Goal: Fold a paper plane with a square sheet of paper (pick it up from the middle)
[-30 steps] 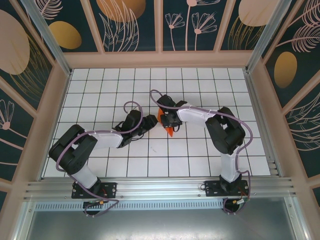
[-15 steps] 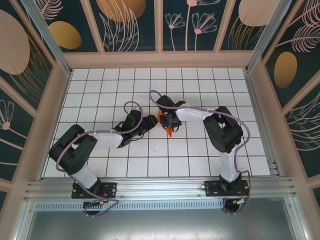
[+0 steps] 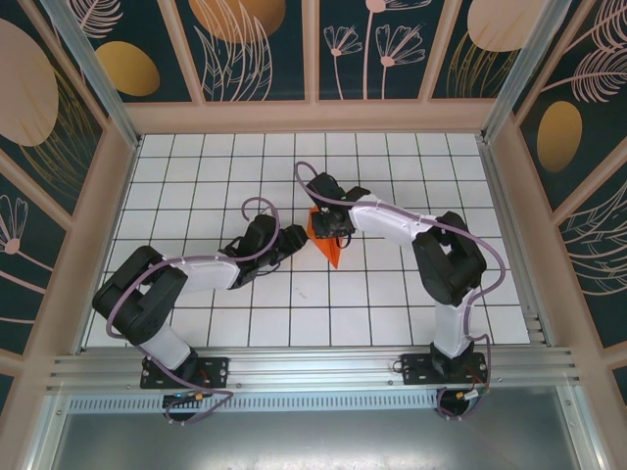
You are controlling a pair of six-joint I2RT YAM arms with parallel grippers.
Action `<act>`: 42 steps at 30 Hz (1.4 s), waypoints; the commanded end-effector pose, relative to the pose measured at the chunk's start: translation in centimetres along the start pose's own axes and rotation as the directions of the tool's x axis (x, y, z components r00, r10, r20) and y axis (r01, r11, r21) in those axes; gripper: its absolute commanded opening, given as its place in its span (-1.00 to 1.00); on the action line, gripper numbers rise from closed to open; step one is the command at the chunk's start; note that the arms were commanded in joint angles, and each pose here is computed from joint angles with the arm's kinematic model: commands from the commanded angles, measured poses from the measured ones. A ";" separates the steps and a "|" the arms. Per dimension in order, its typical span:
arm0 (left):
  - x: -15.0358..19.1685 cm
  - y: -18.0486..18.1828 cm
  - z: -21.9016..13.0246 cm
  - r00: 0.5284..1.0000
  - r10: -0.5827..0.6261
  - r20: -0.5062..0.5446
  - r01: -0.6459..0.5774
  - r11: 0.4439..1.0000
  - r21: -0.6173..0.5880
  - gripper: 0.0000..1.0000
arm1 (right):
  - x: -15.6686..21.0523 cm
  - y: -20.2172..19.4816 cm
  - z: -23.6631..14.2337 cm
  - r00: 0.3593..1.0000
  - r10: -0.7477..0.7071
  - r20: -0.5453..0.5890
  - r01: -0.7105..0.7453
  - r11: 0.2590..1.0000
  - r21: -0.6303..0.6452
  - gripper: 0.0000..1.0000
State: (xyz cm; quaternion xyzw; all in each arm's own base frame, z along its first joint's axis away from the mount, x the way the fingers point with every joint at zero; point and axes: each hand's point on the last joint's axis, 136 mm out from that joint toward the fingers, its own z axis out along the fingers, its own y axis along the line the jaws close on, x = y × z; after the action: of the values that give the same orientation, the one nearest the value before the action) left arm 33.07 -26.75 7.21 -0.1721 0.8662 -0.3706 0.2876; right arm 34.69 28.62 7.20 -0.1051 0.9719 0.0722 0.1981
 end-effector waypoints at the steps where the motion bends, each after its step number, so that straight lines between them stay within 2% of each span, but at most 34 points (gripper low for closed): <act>1: -1.1 -1.1 -0.4 0.999 0.021 0.028 -0.022 1.000 0.014 -0.03 | -1.3 -0.1 -2.4 0.999 -0.010 0.041 0.010 1.000 0.012 -0.32; 5: -1.3 -1.2 -0.7 0.999 0.032 0.040 -0.032 0.999 0.013 -0.03 | -2.6 -0.2 -4.1 0.995 -0.003 0.104 0.001 1.000 0.014 -0.31; 8: -1.9 -1.4 -1.4 0.996 0.057 0.070 -0.057 0.998 0.010 -0.03 | -4.3 -1.2 -6.9 0.979 0.008 0.202 -0.019 0.999 0.050 -0.31; 11: -3.5 -1.6 -3.1 0.983 0.101 0.150 -0.100 0.995 -0.015 -0.03 | -6.6 -3.2 -12.6 0.909 0.015 0.417 -0.055 0.995 0.085 -0.28; 14: -5.8 -1.1 -5.6 0.949 0.186 0.256 -0.165 0.981 -0.102 0.00 | -7.5 -7.1 -17.8 0.805 0.044 0.591 -0.137 0.984 0.113 -0.15; 15: -6.7 -0.6 -6.5 0.930 0.223 0.291 -0.186 0.971 -0.150 0.04 | -7.4 -8.9 -19.1 0.774 0.054 0.630 -0.176 0.976 0.132 -0.13; 17: -8.4 0.7 -8.5 0.888 0.294 0.355 -0.205 0.942 -0.266 0.38 | -6.8 -12.7 -20.3 0.729 0.062 0.681 -0.246 0.953 0.176 -0.09; 19: -10.3 2.3 -11.2 0.826 0.382 0.414 -0.211 0.891 -0.402 0.61 | -5.6 -17.3 -21.1 0.660 0.097 0.745 -0.371 0.904 0.212 0.05; 20: -11.1 2.9 -12.3 0.799 0.419 0.431 -0.214 0.868 -0.448 0.67 | -4.9 -19.7 -20.9 0.637 0.107 0.764 -0.424 0.875 0.232 0.08; 22: -12.5 4.5 -14.7 0.743 0.484 0.462 -0.199 0.819 -0.538 0.97 | -2.8 -24.2 -20.2 0.591 0.155 0.791 -0.537 0.808 0.243 0.53; 25: -14.4 7.2 -18.1 0.689 0.535 0.489 -0.153 0.766 -0.624 0.97 | -0.2 -29.1 -17.8 0.562 0.223 0.796 -0.617 0.755 0.224 0.86; 27: -15.1 8.9 -20.2 0.649 0.567 0.507 -0.117 0.733 -0.670 0.97 | 0.7 -30.5 -15.8 0.586 0.206 0.784 -0.580 0.782 0.228 0.97; 30: -15.9 10.5 -22.0 0.612 0.601 0.514 -0.114 0.711 -0.694 0.97 | 1.7 -31.3 -13.0 0.616 0.206 0.761 -0.537 0.816 0.214 0.98; 35: -16.9 14.7 -21.7 0.651 0.609 0.452 -0.105 0.663 -0.741 0.97 | 2.1 -31.6 -9.2 0.637 0.205 0.743 -0.485 0.856 0.179 0.97; 37: -17.3 14.9 -21.1 0.641 0.620 0.452 -0.120 0.663 -0.739 0.97 | 1.8 -31.4 -8.7 0.617 0.180 0.766 -0.461 0.872 0.167 0.97; 39: -17.8 15.1 -20.6 0.612 0.647 0.455 -0.142 0.656 -0.741 0.97 | 0.9 -31.1 -8.4 0.597 0.150 0.788 -0.428 0.890 0.155 0.97; 42: -18.2 15.2 -19.9 0.585 0.664 0.466 -0.151 0.653 -0.742 0.97 | -0.8 -29.2 -8.8 0.579 0.089 0.810 -0.304 0.946 0.114 0.98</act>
State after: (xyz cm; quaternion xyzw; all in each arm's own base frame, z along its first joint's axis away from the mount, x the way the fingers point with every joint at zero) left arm 31.97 4.00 11.75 -0.1875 0.8004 0.1328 0.5536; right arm 36.76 -3.24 8.05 0.1361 0.8407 -0.0335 0.5230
